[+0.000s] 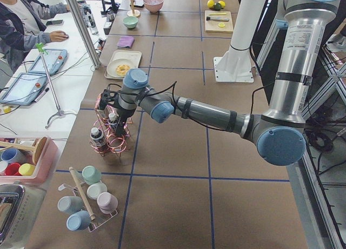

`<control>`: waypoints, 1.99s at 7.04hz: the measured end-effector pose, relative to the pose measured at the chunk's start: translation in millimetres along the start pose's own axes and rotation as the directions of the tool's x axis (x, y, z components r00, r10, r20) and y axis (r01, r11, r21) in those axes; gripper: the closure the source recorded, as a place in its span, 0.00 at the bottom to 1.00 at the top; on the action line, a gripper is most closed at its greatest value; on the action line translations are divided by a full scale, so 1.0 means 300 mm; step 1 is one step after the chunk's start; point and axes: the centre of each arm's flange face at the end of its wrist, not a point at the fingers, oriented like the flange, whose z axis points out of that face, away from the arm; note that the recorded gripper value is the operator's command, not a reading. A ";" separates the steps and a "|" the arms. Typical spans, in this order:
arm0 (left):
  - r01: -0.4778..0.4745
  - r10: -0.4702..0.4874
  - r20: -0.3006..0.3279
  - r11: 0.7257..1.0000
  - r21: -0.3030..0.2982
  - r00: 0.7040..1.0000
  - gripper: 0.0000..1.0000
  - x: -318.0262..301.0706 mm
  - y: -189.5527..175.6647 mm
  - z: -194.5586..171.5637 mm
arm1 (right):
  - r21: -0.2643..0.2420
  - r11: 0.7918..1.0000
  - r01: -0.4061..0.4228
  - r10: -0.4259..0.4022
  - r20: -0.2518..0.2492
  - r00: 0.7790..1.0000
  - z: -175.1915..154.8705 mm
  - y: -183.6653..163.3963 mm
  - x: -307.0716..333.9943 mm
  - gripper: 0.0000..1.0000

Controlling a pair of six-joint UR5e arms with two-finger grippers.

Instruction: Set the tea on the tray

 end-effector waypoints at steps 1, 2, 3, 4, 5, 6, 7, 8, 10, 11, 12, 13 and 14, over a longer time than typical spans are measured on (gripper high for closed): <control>-0.030 0.030 0.009 0.999 0.044 1.000 0.00 0.051 0.007 0.031 | -0.001 1.000 -0.001 0.001 0.000 1.000 0.001 0.001 0.001 0.00; -0.032 0.030 0.021 0.997 0.071 0.999 0.00 0.105 0.013 0.067 | -0.002 1.000 -0.002 0.002 0.000 1.000 0.003 0.001 0.003 0.00; -0.007 0.005 0.029 0.996 0.088 1.000 0.00 0.160 0.018 0.102 | -0.002 1.000 -0.002 0.002 -0.001 1.000 0.004 0.002 0.004 0.00; 0.010 -0.013 0.029 0.995 0.096 0.999 0.00 0.195 0.019 0.120 | -0.003 1.000 -0.003 0.003 -0.001 1.000 0.005 0.002 0.005 0.00; 0.013 -0.016 0.022 0.994 0.107 1.000 0.00 0.218 0.010 0.123 | -0.003 1.000 -0.003 0.003 -0.001 1.000 0.005 0.002 0.005 0.00; 0.012 -0.013 0.008 0.992 0.124 1.000 0.00 0.235 -0.004 0.124 | -0.003 1.000 -0.003 0.003 -0.001 1.000 0.005 0.002 0.005 0.00; 0.016 -0.015 -0.009 0.990 0.142 1.000 0.00 0.244 -0.020 0.133 | -0.003 1.000 -0.003 0.003 -0.001 1.000 0.005 0.002 0.005 0.00; 0.022 -0.019 -0.024 0.987 0.157 1.000 0.00 0.243 -0.030 0.151 | -0.003 1.000 -0.004 0.004 -0.001 1.000 0.005 0.002 0.005 0.00; 0.026 -0.022 -0.027 0.985 0.173 0.999 0.00 0.222 -0.034 0.184 | -0.003 1.000 -0.004 0.004 -0.001 1.000 0.005 0.002 0.005 0.00; 0.028 -0.026 -0.016 0.984 0.177 1.000 0.01 0.211 -0.035 0.196 | -0.003 1.000 -0.004 0.004 -0.001 1.000 0.005 0.002 0.005 0.00; 0.030 -0.028 -0.009 0.984 0.176 1.000 0.01 0.206 -0.035 0.207 | -0.003 1.000 -0.004 0.004 -0.001 1.000 0.005 0.002 0.005 0.00; 0.031 -0.030 -0.004 0.985 0.171 1.000 0.02 0.202 -0.034 0.220 | -0.003 1.000 -0.003 0.003 -0.001 1.000 0.005 0.002 0.005 0.00; 0.031 -0.031 0.000 0.986 0.164 1.000 0.03 0.200 -0.029 0.235 | -0.003 1.000 -0.003 0.003 -0.001 1.000 0.005 0.002 0.005 0.00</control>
